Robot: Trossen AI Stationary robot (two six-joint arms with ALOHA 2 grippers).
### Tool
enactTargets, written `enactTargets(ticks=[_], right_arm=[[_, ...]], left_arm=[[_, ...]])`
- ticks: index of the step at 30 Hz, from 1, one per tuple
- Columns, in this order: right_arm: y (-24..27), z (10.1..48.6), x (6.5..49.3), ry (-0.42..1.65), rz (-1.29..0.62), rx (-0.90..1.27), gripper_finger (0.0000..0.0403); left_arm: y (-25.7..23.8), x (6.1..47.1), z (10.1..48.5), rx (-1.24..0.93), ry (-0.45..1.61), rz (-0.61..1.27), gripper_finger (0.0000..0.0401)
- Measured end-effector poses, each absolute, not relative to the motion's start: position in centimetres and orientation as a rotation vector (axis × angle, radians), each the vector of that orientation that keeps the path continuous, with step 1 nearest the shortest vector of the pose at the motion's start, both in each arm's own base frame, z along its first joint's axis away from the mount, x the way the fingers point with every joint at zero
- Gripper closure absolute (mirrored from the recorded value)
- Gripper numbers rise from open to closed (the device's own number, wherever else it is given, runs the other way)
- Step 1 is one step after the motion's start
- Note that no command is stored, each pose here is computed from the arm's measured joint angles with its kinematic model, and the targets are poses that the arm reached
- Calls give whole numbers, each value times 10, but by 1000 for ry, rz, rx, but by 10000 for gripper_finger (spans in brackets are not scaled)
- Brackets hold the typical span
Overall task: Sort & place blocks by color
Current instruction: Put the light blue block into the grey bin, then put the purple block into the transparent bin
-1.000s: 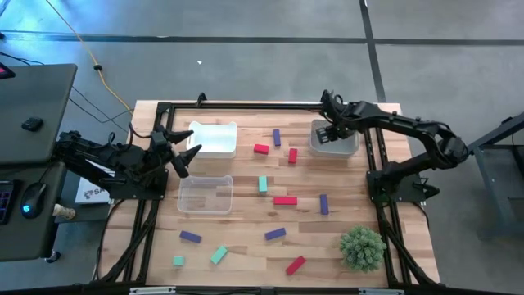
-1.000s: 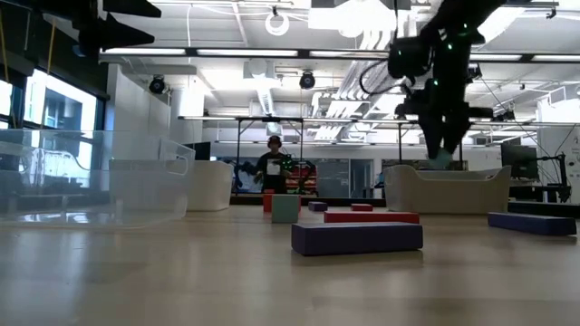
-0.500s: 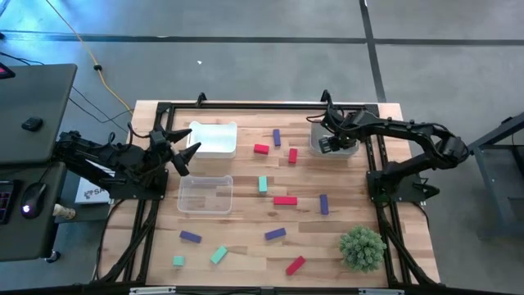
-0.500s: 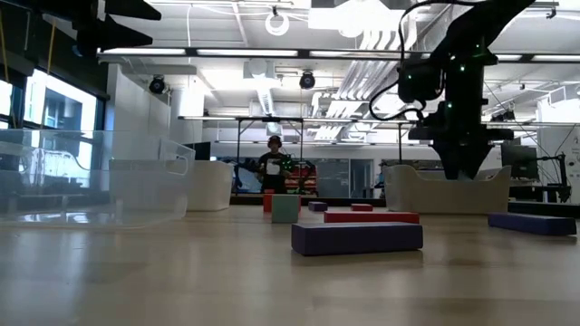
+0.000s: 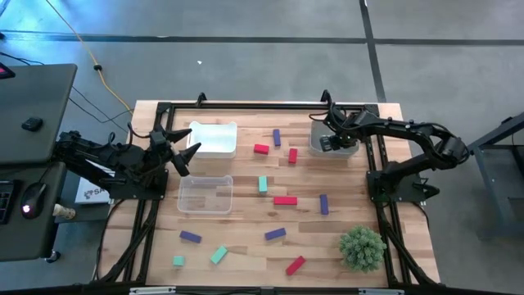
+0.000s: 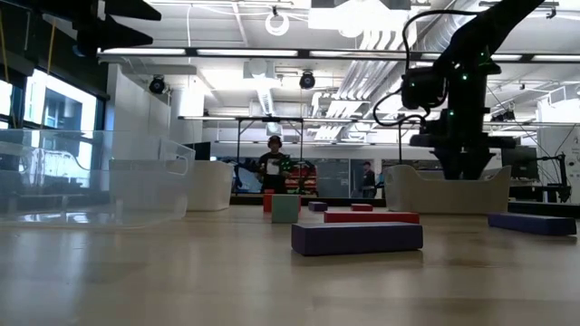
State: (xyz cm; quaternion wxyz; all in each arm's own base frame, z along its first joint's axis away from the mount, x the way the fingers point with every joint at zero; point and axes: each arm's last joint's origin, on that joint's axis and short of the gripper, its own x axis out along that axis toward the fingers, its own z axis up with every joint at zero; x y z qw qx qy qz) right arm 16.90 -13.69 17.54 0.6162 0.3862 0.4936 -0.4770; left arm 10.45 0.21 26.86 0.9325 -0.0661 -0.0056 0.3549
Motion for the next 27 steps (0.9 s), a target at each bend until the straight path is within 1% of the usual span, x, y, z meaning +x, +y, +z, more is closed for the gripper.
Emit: enactTargets(ticks=[5, 15, 18, 22, 27], right_arm=[[-137, 175, 170, 1132, -1092, 898, 280], [-136, 175, 171, 1130, -1070, 920, 233], [-135, 176, 171, 1133, -1037, 954, 230], [-138, 184, 175, 1102, -1042, 961, 230], [-145, 201, 184, 1043, -1034, 929, 229]], left_arm=[[2, 105, 269, -105, 0, 726, 96], [2, 105, 269, -114, -4, 726, 96], [2, 103, 276, -106, -14, 722, 96], [2, 101, 292, -40, -5, 704, 96], [3, 99, 309, 42, 88, 686, 96]])
